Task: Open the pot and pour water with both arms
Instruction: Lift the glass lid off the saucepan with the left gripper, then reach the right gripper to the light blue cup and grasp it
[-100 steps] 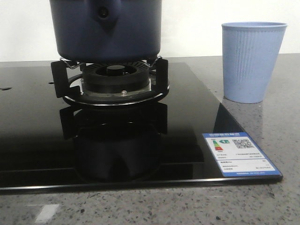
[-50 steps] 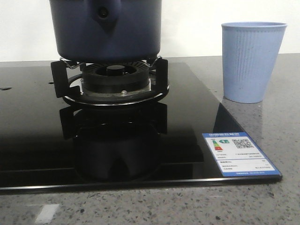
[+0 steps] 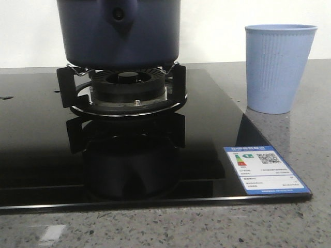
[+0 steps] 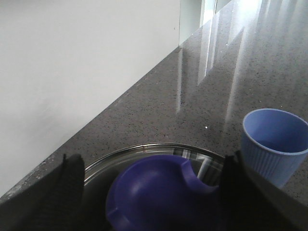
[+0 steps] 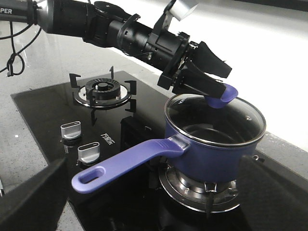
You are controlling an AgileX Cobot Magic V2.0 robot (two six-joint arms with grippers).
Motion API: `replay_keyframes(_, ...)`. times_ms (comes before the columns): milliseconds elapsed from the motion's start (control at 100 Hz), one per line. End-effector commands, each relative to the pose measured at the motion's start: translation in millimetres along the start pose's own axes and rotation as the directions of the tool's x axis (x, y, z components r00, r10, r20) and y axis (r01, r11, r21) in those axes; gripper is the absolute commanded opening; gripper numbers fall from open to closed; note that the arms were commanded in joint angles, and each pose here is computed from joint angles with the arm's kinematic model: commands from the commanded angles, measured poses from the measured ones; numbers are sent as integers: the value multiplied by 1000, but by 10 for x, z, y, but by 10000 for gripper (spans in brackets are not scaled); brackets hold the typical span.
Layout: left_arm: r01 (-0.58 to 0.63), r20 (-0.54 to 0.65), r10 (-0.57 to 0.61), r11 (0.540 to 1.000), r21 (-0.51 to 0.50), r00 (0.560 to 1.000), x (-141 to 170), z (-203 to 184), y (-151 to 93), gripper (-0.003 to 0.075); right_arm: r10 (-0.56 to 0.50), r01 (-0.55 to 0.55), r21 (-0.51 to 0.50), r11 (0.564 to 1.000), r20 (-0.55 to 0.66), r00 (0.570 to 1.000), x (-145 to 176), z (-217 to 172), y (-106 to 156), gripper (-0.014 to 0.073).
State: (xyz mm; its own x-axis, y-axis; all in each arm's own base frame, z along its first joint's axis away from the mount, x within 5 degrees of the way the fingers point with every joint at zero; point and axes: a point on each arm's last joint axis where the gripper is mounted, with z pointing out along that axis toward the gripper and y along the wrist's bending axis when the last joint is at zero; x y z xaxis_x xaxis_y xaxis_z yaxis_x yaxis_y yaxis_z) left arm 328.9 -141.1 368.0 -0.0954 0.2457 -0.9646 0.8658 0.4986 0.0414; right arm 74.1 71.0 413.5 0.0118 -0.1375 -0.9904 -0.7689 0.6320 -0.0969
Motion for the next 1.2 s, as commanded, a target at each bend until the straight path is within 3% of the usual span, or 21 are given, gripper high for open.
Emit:
replay_keyframes(0, -50, -3, 50, 996, 71, 999, -61, -27, -99, 561, 7, -9, 34, 999, 68, 998, -136, -26, -24, 635)
replay_keyframes(210, -34, 17, 32, 989, 147, 999, -78, -35, -168, 561, 6, -9, 39, 999, 71, 997, -137, -26, -28, 635)
replay_keyframes(420, -29, 17, 27, 995, 96, 999, -73, -27, -114, 538, 5, -8, 39, 999, 69, 998, -136, -26, -28, 635)
replay_keyframes(700, -2, 72, -5, 995, 97, 997, -163, -36, -109, 352, 1, -6, 60, 998, 75, 997, -141, -27, -47, 634)
replay_keyframes(880, -52, 143, 37, 993, 105, 989, -414, -135, -138, 319, -31, 7, 205, 979, 116, 993, -182, -48, -176, 634)
replay_keyframes(1020, -89, 240, 63, 991, 99, 969, -717, -351, -192, 319, -113, 64, 407, 911, 98, 989, -130, -76, -369, 634)
replay_keyframes(1110, -86, 292, 56, 992, 91, 955, -872, -503, -240, 319, -89, 33, 483, 875, 94, 992, 18, -40, -484, 634)
replay_keyframes(1190, -96, 319, 64, 992, 83, 945, -967, -629, -294, 319, -34, 8, 484, 875, 45, 998, 228, 55, -555, 634)
